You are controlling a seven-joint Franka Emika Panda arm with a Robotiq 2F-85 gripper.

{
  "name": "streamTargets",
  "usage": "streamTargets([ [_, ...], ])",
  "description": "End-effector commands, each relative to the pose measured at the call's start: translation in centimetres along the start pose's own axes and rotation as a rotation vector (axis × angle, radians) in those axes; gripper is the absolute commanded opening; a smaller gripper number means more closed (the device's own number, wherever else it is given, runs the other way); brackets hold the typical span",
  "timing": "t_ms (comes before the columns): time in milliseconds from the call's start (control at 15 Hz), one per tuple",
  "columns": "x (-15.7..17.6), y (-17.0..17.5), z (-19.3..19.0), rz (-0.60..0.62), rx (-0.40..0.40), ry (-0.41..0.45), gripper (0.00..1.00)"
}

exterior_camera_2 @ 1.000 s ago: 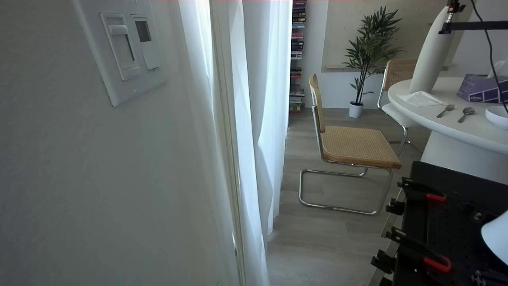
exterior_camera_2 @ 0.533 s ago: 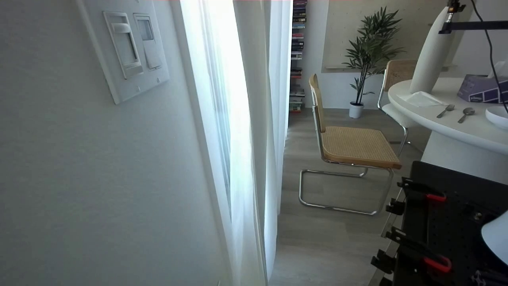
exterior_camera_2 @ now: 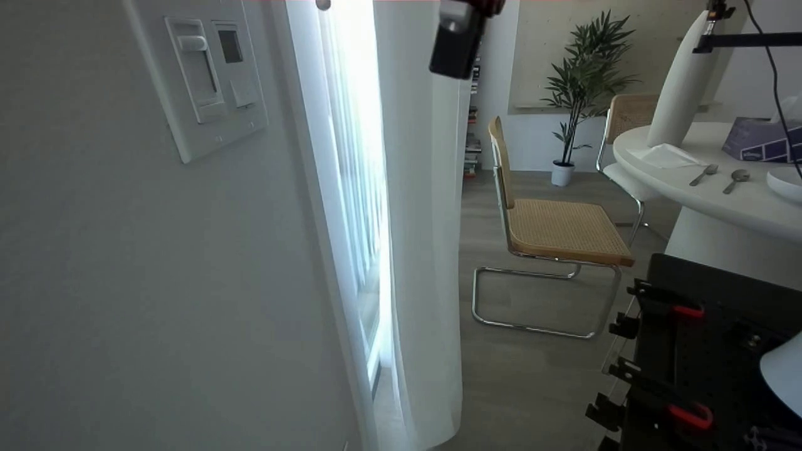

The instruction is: Draw the white curtains closed

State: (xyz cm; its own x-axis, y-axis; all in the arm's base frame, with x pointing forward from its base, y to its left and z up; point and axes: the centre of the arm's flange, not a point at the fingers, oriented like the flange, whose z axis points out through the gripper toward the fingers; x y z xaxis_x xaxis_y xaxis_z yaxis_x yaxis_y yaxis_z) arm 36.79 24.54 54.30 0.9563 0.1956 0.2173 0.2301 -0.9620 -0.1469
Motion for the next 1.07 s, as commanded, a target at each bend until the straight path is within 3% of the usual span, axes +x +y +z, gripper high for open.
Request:
streamTargets([
  [0,-0.9,-0.8,0.1,-0.092,-0.025,-0.187,0.06],
  [267,-2.0,0.6,-0.8,-0.167,-0.124,-0.402,0.06],
  [333,-2.1,1.1,-1.2,-0.184,-0.159,-0.450,0.47],
  [400,-2.1,1.8,-1.9,-0.201,-0.196,-0.496,0.48],
  [533,-2.0,3.1,-3.3,-0.238,-0.274,-0.576,0.62],
  [733,-1.2,5.0,-5.2,-0.249,-0.333,-0.594,0.86],
  [867,-0.4,6.6,-6.5,-0.228,-0.326,-0.559,0.98],
  [1000,0.4,8.3,-7.8,-0.183,-0.291,-0.509,1.00],
])
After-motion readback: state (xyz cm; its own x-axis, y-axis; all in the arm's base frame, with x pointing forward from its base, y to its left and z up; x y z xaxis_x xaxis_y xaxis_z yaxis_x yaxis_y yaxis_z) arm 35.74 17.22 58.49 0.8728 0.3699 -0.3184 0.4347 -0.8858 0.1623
